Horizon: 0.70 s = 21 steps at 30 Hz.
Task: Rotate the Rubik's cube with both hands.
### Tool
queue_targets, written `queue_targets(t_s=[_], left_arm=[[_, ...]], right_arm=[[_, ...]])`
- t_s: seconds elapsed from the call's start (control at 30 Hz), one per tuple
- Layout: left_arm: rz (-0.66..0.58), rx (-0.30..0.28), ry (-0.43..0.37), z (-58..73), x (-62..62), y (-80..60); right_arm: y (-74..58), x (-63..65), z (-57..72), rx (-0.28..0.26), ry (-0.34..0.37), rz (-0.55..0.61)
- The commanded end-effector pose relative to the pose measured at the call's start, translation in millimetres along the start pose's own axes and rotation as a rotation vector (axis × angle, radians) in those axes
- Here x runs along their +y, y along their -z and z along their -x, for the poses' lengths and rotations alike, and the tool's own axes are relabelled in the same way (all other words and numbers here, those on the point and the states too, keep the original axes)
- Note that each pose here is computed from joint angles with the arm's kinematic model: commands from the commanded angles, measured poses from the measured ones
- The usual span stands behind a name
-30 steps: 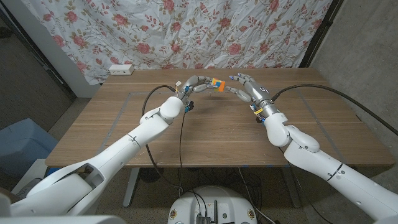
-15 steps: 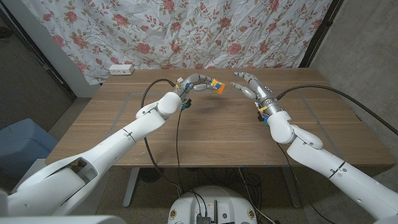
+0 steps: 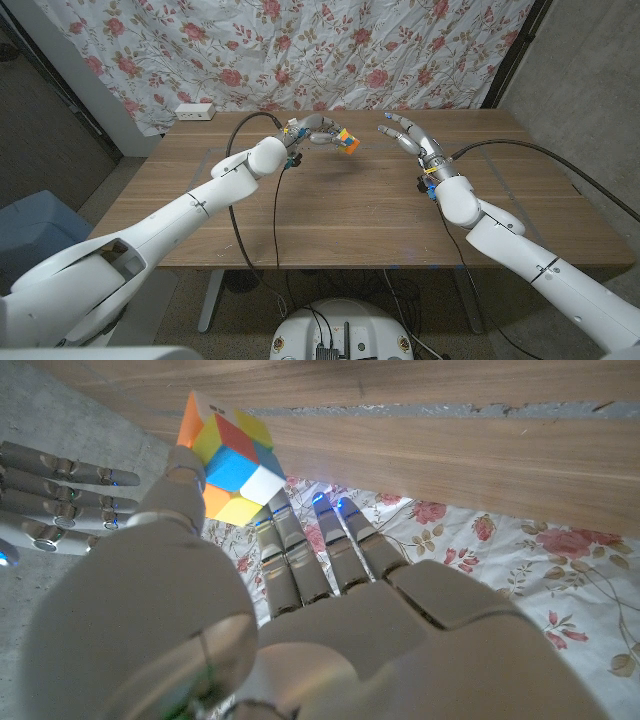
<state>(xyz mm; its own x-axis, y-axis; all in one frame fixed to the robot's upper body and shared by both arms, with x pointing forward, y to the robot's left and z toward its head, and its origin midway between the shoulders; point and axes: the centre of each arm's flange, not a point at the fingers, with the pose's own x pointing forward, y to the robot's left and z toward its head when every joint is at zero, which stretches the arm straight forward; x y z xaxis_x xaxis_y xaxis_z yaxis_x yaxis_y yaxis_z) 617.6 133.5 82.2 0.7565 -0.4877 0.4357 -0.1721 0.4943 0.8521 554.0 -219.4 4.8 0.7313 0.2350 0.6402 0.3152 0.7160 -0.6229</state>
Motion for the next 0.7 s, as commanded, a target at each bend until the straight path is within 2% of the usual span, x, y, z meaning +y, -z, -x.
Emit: queue_targets(t_s=[0.03, 0.4, 0.7], left_arm=[[-0.179, -0.01, 0.063, -0.3, 13.6, -4.8], [-0.283, -0.011, 0.12, 0.5, 20.8, -5.4], [-0.413, -0.016, 0.174, -2.6, 24.8, -7.1]], right_arm=[[11.2, -5.2, -6.5, 0.027, -0.028, -0.136], [20.4, -7.0, -13.4, 0.054, -0.079, -0.204], [32.0, -7.0, -18.6, 0.063, -0.075, -0.31]])
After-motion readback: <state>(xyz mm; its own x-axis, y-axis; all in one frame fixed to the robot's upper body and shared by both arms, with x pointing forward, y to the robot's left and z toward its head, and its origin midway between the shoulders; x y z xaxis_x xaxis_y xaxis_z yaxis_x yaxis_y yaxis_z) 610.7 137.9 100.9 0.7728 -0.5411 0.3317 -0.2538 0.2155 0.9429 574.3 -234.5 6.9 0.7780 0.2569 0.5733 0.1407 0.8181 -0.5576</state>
